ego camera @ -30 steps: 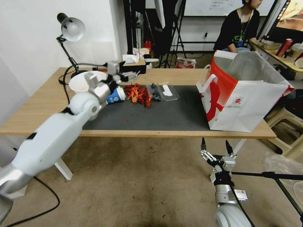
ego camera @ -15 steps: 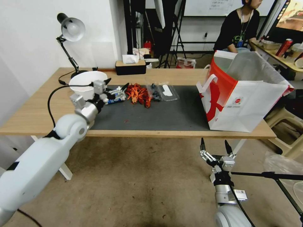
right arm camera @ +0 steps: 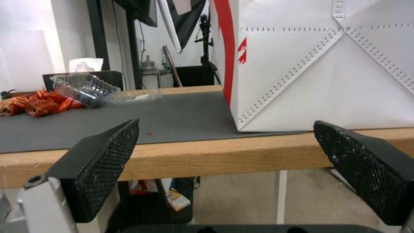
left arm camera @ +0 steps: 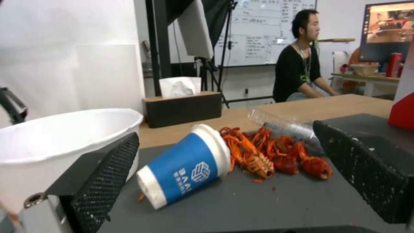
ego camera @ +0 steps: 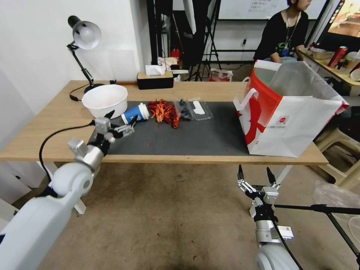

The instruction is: Pick up the trash from the table and place it into the takeout bag.

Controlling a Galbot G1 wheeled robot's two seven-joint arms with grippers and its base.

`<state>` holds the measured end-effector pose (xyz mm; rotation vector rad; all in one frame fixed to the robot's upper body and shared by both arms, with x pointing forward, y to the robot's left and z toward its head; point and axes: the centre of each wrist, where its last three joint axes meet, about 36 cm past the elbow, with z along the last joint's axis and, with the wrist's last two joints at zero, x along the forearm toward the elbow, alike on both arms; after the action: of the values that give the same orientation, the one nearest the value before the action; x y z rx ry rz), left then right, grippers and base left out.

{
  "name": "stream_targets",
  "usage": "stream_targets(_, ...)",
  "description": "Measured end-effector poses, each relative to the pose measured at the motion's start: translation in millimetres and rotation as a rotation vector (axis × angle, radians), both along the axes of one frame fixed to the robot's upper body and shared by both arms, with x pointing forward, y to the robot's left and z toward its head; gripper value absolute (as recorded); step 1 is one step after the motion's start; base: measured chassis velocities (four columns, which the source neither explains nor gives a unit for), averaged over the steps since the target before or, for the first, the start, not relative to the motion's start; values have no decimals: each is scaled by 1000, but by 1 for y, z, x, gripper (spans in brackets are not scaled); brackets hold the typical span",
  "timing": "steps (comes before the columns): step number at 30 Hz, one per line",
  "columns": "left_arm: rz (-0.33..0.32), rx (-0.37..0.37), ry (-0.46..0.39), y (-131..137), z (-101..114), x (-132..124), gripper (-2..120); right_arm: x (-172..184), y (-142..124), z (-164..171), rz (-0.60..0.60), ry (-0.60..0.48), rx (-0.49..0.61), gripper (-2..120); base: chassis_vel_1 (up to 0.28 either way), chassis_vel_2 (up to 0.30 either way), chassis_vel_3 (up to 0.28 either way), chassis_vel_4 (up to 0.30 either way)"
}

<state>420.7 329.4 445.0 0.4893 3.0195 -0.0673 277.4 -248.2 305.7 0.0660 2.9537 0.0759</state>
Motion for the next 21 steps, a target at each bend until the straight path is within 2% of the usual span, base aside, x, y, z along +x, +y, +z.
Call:
stream_targets(17, 96, -18, 10, -2, -30, -46, 100, -1, -1, -1, 1, 1, -3, 100, 0, 0, 0, 0)
stream_targets(21, 138, -25, 13, 0, -43, -65, 100, 0, 2, -3, 1, 4, 3, 100, 0, 0, 0, 0)
